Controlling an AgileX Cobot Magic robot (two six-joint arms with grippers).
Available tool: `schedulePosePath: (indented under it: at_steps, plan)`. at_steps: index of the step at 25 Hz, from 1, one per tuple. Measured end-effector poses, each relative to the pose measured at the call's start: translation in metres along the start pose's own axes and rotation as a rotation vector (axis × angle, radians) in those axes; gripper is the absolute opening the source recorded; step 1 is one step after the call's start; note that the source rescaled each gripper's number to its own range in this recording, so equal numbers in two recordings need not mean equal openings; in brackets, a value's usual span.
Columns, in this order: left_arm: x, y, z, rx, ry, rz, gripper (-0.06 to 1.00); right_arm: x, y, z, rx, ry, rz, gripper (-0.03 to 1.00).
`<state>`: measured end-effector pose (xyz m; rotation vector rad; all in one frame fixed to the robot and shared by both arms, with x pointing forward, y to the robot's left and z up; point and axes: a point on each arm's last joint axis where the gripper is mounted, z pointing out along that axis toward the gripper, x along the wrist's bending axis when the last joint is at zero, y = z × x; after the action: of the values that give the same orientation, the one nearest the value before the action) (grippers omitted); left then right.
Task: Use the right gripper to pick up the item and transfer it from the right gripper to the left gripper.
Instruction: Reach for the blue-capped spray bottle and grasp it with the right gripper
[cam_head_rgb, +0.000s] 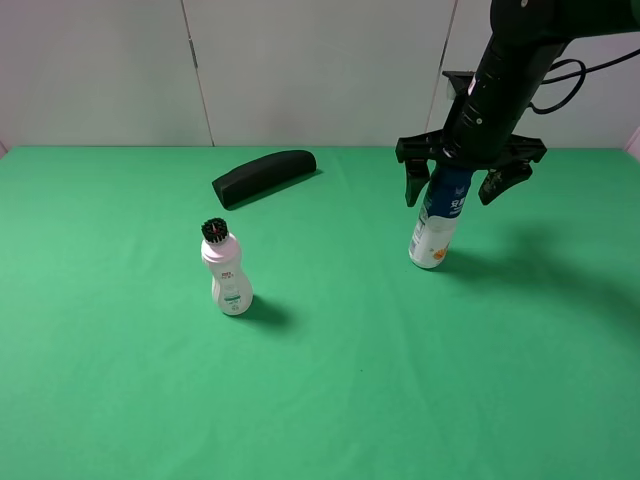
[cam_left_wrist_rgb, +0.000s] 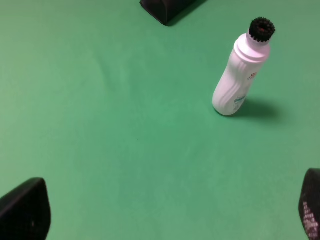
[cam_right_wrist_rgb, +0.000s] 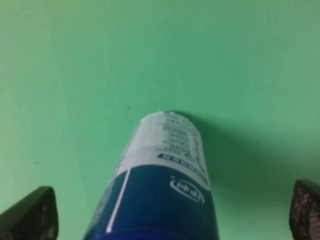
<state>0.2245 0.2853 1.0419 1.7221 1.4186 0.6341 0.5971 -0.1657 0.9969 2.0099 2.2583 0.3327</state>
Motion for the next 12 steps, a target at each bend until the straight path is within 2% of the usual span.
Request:
schedulePosePath:
  at_steps: [3,4,5,6,7,9,12]
  plan:
    - [0.0,0.0,0.0,0.0,0.0,0.0,1.0,-0.0001,-0.0002,0.0024,0.008,-0.002,0.004,1.0]
    - [0.0,0.0,0.0,0.0,0.0,0.0,1.0,-0.0001,-0.0003,0.0034,0.013,-0.003,0.004,0.96]
    - [0.0,0.0,0.0,0.0,0.0,0.0,1.0,-0.0001,-0.0001,0.0033,0.014,-0.003,0.004,0.78]
    - [0.0,0.0,0.0,0.0,0.0,0.0,1.0,0.0,0.0001,0.0032,0.016,-0.004,0.004,0.51]
    - [0.0,0.0,0.0,0.0,0.0,0.0,1.0,0.0002,0.0,0.0039,0.019,-0.001,0.007,0.06]
    - [0.0,0.0,0.0,0.0,0.0,0.0,1.0,0.0005,0.0004,0.0035,0.018,0.001,0.01,0.0]
    - [0.0,0.0,0.0,0.0,0.0,0.0,1.0,0.0006,0.0004,0.0035,0.018,0.002,0.011,0.0]
